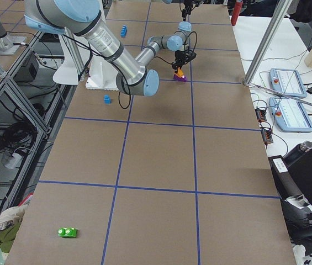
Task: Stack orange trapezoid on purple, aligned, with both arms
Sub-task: 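Lower the orange block onto the purple block, aligning their ends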
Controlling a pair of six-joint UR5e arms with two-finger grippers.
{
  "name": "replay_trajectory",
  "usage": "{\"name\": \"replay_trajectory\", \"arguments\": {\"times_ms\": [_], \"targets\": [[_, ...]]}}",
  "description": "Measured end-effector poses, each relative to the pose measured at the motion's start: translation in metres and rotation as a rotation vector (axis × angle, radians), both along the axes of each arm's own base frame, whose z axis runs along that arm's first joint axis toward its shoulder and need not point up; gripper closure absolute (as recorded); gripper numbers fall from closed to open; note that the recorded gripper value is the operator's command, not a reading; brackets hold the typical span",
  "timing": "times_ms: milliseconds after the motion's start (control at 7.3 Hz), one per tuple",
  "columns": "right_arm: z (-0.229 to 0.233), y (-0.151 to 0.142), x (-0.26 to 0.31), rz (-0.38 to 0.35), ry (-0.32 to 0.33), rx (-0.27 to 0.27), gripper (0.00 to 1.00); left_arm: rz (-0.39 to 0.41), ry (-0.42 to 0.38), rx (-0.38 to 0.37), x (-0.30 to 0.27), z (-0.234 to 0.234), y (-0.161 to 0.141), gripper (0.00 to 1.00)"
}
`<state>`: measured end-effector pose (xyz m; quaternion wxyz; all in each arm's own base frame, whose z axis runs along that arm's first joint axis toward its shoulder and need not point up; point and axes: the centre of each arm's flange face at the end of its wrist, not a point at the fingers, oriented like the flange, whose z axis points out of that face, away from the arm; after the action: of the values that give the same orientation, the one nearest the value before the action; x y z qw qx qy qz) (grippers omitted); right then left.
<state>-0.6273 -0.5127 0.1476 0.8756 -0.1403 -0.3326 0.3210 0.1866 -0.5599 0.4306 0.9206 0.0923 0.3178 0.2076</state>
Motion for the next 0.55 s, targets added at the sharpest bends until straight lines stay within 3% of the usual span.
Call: {"name": "replay_trajectory", "arguments": {"times_ms": [548], "targets": [[-0.0029, 0.0022, -0.0011, 0.004, 0.002, 0.018, 1.0, -0.001, -0.001, -0.005, 0.0006, 0.0017, -0.0003, 0.0]]}}
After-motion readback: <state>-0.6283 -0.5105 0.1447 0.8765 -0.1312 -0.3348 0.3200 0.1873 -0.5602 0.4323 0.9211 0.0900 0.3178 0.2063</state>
